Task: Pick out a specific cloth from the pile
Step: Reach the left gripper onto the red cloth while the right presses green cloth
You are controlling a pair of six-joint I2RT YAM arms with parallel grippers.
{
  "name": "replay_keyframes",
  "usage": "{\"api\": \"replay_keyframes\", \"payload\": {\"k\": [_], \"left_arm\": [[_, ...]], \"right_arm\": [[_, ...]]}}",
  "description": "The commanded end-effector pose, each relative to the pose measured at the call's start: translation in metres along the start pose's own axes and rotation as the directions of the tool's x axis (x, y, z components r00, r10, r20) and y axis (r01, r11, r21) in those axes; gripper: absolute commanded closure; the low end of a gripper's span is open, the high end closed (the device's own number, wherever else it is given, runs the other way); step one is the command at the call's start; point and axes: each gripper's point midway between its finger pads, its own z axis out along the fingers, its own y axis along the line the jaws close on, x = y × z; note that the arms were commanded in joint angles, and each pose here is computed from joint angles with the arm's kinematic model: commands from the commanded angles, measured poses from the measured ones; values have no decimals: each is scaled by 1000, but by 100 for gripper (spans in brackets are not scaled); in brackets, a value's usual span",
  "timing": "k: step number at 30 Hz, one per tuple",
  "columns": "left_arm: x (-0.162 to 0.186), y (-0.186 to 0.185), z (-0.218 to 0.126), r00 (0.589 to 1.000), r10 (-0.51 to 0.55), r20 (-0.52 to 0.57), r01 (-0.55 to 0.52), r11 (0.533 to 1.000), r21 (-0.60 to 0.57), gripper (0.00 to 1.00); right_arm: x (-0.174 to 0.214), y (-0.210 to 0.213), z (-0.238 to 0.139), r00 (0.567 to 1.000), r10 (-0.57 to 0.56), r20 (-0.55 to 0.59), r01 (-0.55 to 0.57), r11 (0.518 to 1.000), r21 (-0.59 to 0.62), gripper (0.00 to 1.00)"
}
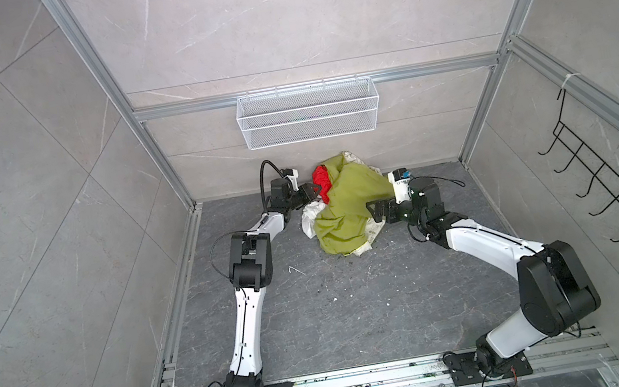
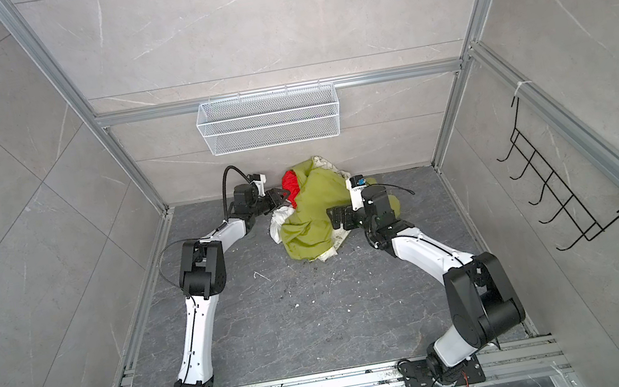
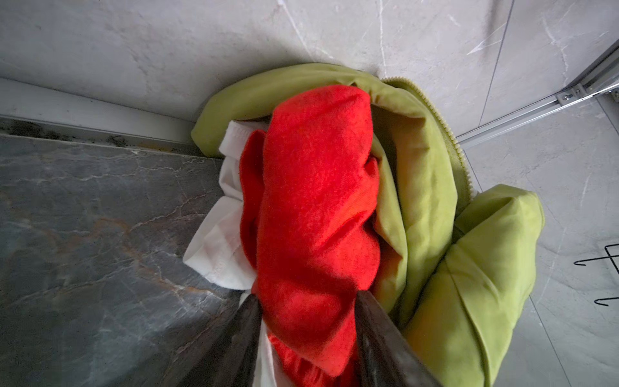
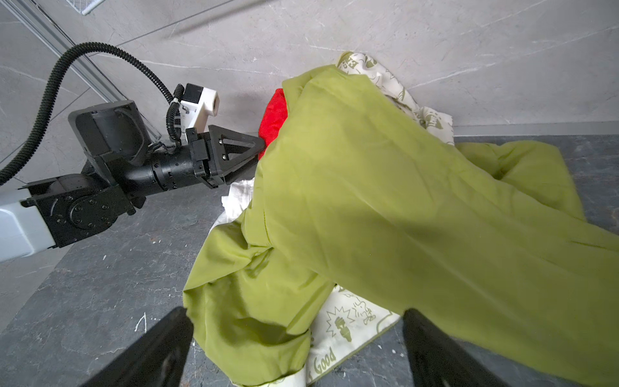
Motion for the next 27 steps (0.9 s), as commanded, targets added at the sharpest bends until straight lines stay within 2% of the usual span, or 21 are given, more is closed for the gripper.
{"api": "replay_keyframes", "payload": {"k": [1,7,18,27], "left_arm": [[-12,-16,1,999,36,20,-37,997,65,52],[-12,-20,3,999,34,23,-35,996,77,56],[-17,-31,2,999,43,28,-46,994,100,76],[-16,-36,-2,998,51,25,-53,993,104,84]], "right_arm": [[-4,5,3,1000,-2,-2,2,1000,-12,0],[-4,6,3,1000,-4,-3,4,1000,-12,0],[-4,7,3,1000,-8,-2,8,1000,-9,0],[-5,7,2,1000,-9,1,9,1000,-8,0]]}}
